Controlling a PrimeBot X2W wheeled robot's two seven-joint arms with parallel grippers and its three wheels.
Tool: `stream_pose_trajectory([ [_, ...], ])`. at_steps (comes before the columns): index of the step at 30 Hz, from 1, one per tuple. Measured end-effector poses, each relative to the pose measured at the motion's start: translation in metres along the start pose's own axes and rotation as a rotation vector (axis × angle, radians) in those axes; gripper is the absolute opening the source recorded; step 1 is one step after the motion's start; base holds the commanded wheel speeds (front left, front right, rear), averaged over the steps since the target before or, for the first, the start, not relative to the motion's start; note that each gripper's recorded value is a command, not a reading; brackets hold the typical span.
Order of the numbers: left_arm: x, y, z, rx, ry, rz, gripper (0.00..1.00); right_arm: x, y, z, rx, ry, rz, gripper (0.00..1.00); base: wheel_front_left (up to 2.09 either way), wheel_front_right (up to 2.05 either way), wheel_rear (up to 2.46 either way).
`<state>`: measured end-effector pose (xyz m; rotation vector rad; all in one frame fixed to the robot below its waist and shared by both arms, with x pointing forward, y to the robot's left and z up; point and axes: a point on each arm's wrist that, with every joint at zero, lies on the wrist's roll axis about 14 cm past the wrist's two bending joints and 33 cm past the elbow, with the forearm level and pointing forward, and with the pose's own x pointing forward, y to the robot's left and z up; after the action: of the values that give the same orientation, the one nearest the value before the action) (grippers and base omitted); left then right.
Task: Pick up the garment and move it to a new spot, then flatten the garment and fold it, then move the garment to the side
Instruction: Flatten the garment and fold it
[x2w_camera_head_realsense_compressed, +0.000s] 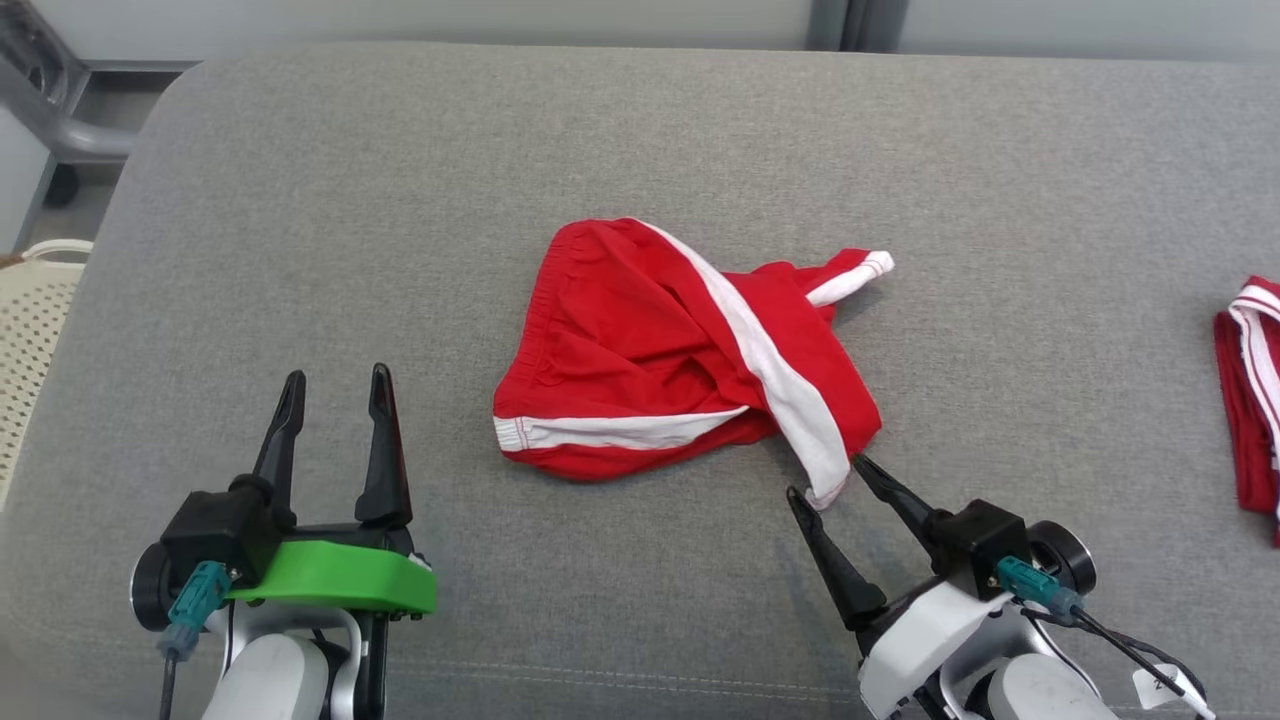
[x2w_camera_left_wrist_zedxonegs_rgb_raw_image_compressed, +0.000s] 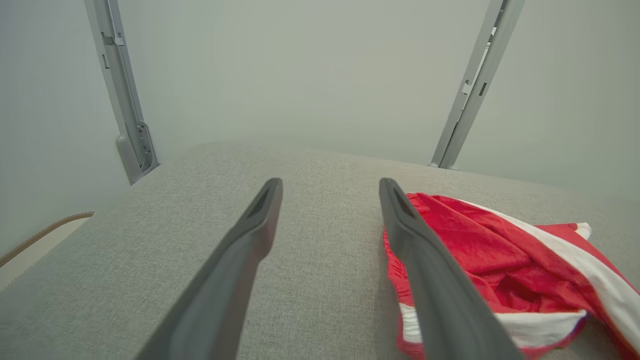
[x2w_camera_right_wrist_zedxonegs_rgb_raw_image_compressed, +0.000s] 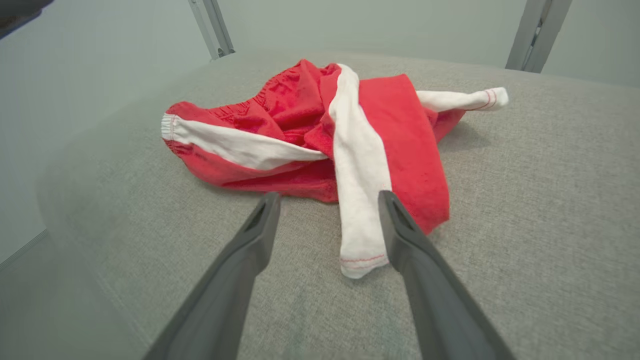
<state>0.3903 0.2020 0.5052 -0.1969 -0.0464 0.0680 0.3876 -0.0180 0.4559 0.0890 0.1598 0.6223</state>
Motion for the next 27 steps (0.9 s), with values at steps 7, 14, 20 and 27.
stream_pose_trajectory([
  [7, -0.005, 0.015, 0.0, 0.001, 0.0, 0.047, 1.0, 0.012, -0.005, -0.032, -0.089, 0.107, 0.041, 1.0, 0.0, 0.0, 0.0],
  [14, -0.006, 0.018, -0.008, -0.005, 0.016, 0.061, 1.0, 0.025, -0.02, -0.054, -0.21, 0.17, 0.037, 1.0, 0.0, 0.0, 0.0],
  [20, -0.004, 0.014, -0.01, -0.011, 0.02, 0.048, 1.0, 0.036, -0.029, -0.046, -0.208, 0.119, -0.004, 0.0, 0.0, 0.0, 0.0],
  [27, -0.002, 0.012, -0.01, -0.005, 0.014, 0.041, 1.0, 0.041, -0.042, 0.014, -0.218, -0.079, -0.053, 0.0, 0.0, 0.0, 0.0],
])
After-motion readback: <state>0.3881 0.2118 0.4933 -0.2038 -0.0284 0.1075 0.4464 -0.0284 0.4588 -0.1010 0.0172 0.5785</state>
